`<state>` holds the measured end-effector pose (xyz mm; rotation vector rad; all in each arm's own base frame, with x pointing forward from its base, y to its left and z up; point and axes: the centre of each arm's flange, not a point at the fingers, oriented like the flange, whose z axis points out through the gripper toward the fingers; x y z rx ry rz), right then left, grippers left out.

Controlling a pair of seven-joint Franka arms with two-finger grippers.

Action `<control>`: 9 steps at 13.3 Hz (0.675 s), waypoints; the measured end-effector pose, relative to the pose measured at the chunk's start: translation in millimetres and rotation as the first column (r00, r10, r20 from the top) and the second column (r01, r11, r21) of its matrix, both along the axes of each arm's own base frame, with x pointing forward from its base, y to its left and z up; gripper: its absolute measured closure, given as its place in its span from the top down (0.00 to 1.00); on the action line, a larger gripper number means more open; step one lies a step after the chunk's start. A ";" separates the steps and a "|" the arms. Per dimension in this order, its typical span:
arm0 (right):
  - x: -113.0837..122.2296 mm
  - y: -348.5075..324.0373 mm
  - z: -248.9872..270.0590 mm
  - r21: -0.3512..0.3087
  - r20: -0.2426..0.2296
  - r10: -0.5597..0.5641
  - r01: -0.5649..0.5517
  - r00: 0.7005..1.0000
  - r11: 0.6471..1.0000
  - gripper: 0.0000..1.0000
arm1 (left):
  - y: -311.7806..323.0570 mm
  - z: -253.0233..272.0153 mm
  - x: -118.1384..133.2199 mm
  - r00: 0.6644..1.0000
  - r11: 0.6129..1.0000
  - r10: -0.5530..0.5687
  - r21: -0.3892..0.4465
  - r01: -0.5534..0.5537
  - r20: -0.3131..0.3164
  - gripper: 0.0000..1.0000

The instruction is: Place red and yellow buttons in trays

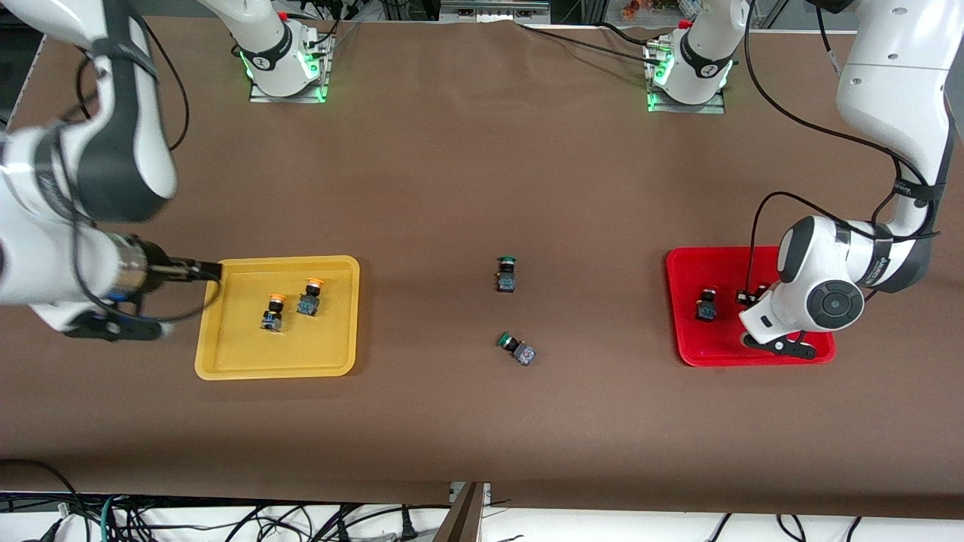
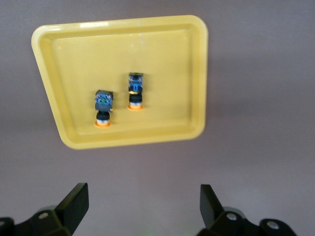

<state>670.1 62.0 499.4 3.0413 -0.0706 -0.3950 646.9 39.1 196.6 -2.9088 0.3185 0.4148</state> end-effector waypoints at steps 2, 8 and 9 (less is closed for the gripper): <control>-18.6 -5.8 44.3 0.008 0.023 -0.006 0.005 1.000 1.000 1.00 | 9.9 3.9 2.1 1.000 1.000 0.008 -0.008 -0.008 0.012 0.66; -86.6 -12.1 129.3 0.040 0.075 0.000 -0.003 0.997 0.999 1.00 | -25.3 277.0 3.8 0.974 0.989 0.118 -0.106 -0.099 0.192 1.00; -99.9 -18.1 139.9 0.045 0.084 -0.007 0.003 0.996 0.999 1.00 | -34.5 329.7 -11.3 0.971 0.991 0.113 -0.096 -0.095 0.210 1.00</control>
